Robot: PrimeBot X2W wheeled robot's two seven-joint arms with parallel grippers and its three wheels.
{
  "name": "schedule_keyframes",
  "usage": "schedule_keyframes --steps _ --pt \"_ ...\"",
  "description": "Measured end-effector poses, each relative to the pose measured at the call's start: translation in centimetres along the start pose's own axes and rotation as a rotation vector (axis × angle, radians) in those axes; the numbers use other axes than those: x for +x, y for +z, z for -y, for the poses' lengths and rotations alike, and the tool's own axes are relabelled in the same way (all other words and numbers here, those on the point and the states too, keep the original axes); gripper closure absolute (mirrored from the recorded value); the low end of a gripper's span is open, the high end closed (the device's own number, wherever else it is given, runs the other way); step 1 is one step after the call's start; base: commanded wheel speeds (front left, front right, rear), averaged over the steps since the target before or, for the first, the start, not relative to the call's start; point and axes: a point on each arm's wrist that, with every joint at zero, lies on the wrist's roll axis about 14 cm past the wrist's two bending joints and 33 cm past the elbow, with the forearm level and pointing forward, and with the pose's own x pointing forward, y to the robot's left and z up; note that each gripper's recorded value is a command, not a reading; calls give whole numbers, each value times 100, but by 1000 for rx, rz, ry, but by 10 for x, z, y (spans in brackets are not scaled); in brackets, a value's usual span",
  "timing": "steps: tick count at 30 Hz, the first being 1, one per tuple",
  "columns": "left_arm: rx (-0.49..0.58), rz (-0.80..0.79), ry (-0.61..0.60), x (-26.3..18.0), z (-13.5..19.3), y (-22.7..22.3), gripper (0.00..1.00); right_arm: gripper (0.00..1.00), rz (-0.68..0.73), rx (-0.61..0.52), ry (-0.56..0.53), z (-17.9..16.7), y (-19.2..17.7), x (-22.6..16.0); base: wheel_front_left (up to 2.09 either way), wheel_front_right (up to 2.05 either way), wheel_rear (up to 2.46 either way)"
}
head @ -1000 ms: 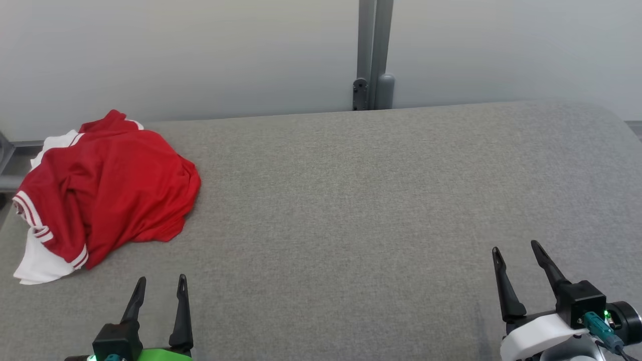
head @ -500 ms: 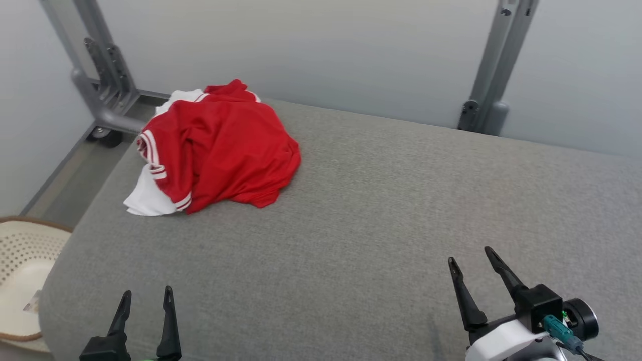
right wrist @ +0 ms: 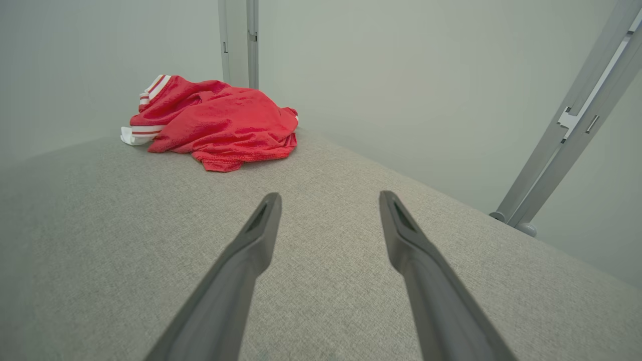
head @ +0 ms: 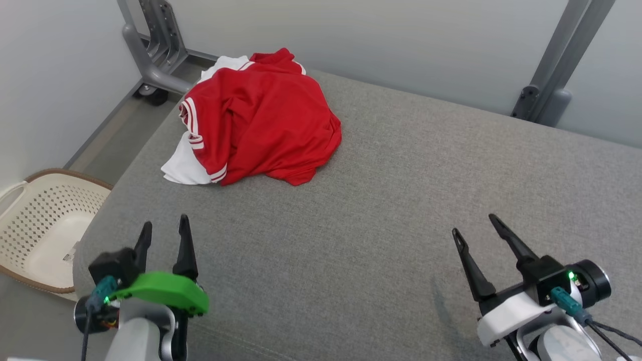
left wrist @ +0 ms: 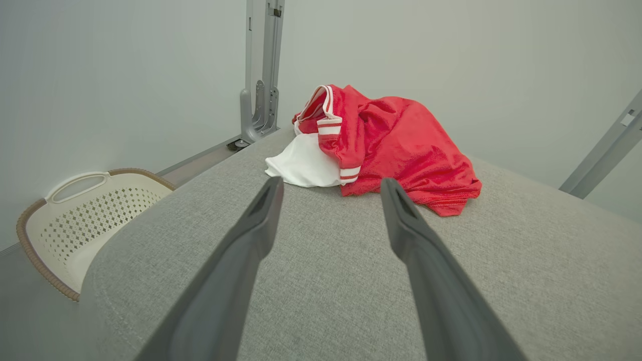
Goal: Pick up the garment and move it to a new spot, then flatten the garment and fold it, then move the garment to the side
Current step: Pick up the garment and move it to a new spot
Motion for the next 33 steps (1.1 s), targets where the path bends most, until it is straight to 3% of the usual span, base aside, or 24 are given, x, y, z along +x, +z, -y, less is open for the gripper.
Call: schedule_keyframes --steps 11,17,24,25,26,27,33 --pt "-5 -184 2 105 12 -6 0 0 -26 23 -126 54 -23 -4 0 0 0" --pt "13 -344 -7 143 29 -48 0 0 -72 60 -228 82 -46 -22 0 0 0" --pt "76 -508 53 152 25 -107 0 0 -146 82 -327 105 -73 -50 0 0 0" --pt "88 -523 55 152 26 -114 21 0 -156 82 -341 109 -76 -54 0 0 0" --pt "106 -534 55 152 26 -119 52 0 -164 83 -352 111 -78 -58 0 0 0" --pt "124 -544 52 152 26 -124 98 0 -174 84 -364 114 -81 -62 0 0 0" --pt "164 -489 18 151 29 -118 100 0 -199 102 -390 110 -85 -76 0 0 0"
